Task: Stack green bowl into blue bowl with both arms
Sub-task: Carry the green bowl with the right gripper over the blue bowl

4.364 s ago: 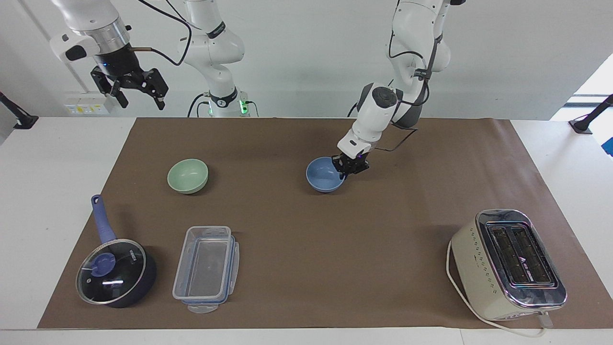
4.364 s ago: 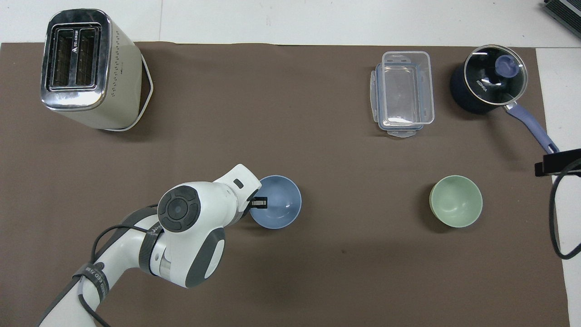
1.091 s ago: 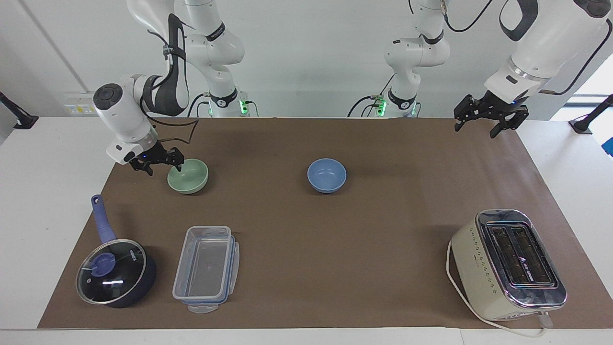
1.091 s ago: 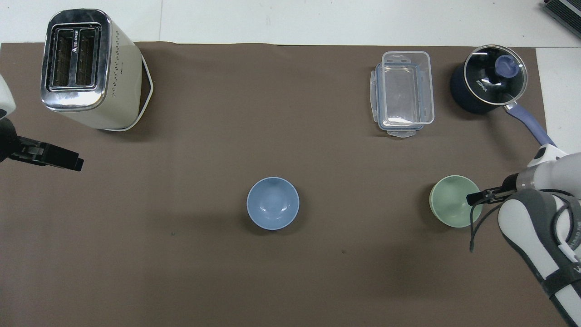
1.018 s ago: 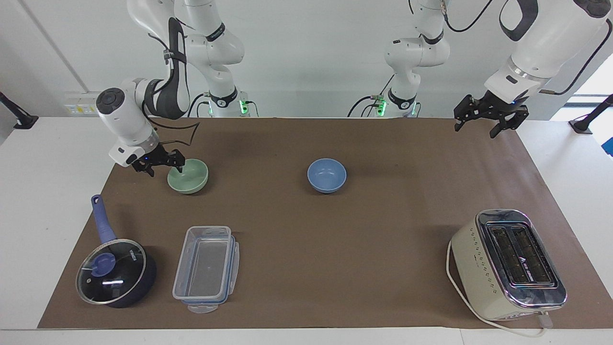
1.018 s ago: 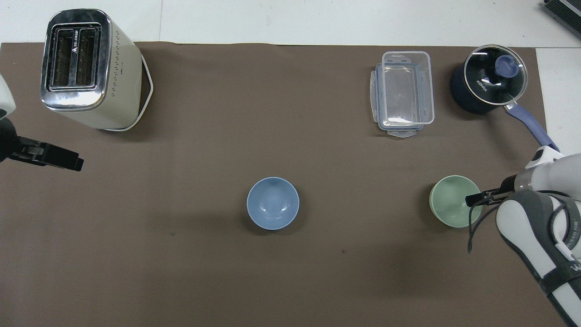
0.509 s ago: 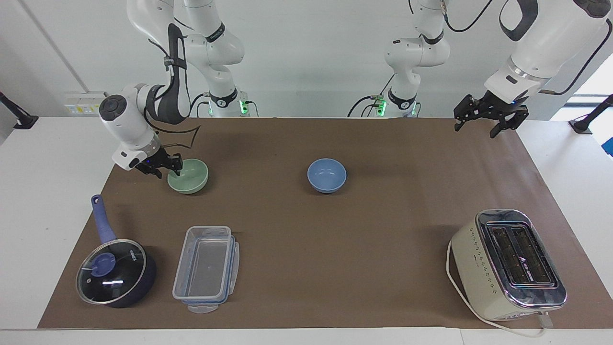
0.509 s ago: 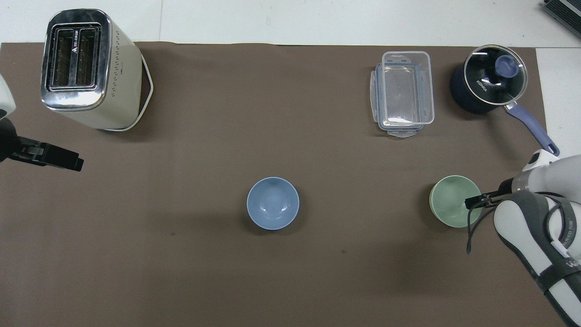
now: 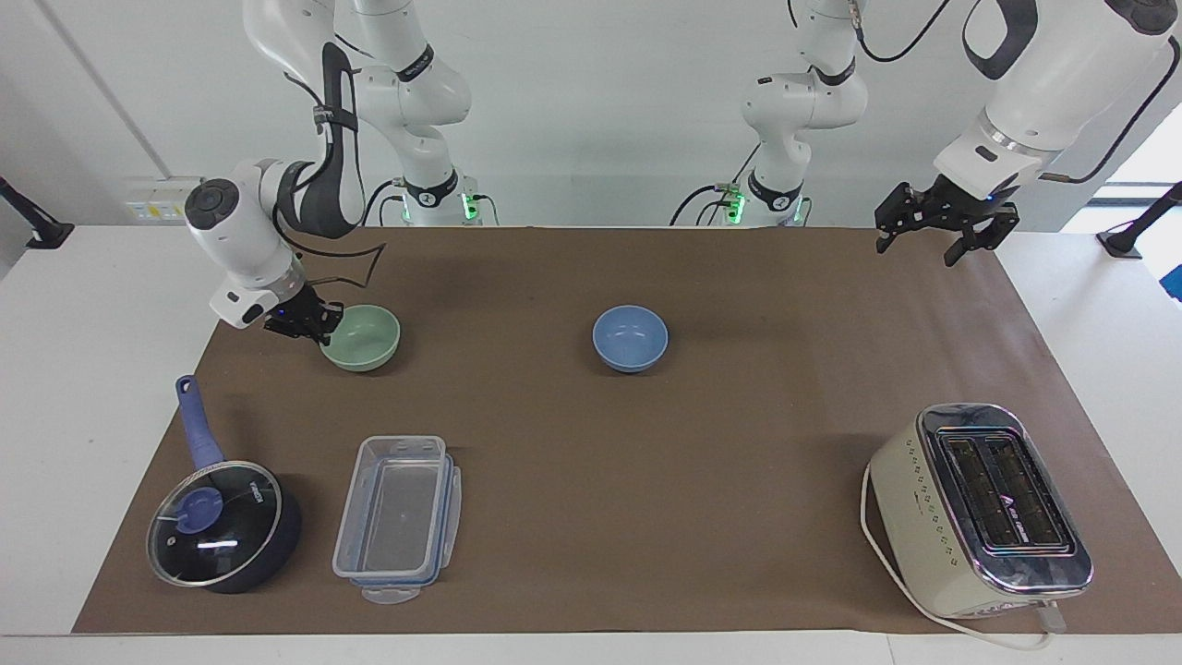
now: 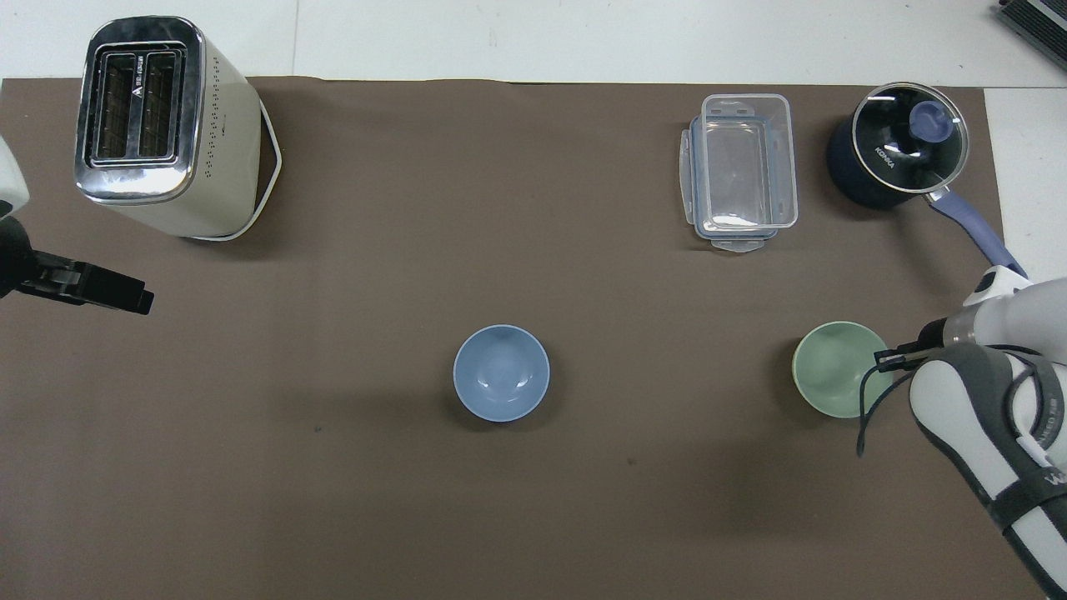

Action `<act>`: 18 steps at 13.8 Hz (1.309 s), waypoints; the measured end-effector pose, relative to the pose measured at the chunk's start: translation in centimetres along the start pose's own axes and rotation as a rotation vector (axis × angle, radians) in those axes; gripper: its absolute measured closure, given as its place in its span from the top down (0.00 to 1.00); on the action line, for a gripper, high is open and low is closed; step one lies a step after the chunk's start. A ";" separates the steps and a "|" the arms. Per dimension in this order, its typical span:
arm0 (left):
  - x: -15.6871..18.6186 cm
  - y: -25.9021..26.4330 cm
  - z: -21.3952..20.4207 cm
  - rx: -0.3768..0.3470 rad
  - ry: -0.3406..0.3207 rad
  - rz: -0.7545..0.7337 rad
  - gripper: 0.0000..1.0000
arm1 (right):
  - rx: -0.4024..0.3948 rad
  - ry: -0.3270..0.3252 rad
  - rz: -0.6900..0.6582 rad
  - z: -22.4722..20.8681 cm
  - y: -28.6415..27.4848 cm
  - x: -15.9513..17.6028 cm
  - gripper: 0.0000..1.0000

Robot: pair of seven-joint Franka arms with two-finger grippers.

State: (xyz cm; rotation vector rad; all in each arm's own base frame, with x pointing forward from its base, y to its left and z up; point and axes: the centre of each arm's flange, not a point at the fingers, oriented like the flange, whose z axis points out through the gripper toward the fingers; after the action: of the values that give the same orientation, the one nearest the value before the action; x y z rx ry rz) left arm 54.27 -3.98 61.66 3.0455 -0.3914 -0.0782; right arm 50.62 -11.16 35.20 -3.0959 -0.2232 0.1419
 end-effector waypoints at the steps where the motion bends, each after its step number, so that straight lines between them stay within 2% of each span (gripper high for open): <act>1: 0.0 0.0 0.0 0.000 0.000 0.000 1.00 | 0.027 -0.006 -0.009 -1.9 0.0 0.5 0.05; 5: 0.0 0.1 0.0 0.000 0.000 0.002 1.00 | 0.110 0.000 -0.028 -9.7 -1.3 1.9 0.05; 8: 0.0 0.1 0.0 0.000 0.000 0.003 1.00 | 0.125 -0.008 -0.026 -12.3 -5.2 3.1 0.05; 14: 0.1 0.4 0.0 0.000 -0.001 0.007 1.00 | 0.094 -0.048 0.039 -12.1 -20.0 5.1 0.05; 18: 0.1 0.5 0.0 0.000 -0.001 0.008 1.00 | 0.081 -0.015 0.107 -10.8 -30.3 5.0 0.05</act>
State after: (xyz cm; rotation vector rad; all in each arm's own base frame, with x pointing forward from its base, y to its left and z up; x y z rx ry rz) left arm 54.22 -4.45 61.66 3.0441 -0.4043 -0.0794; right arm 52.31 19.21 46.73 -3.0268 -0.0500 0.1732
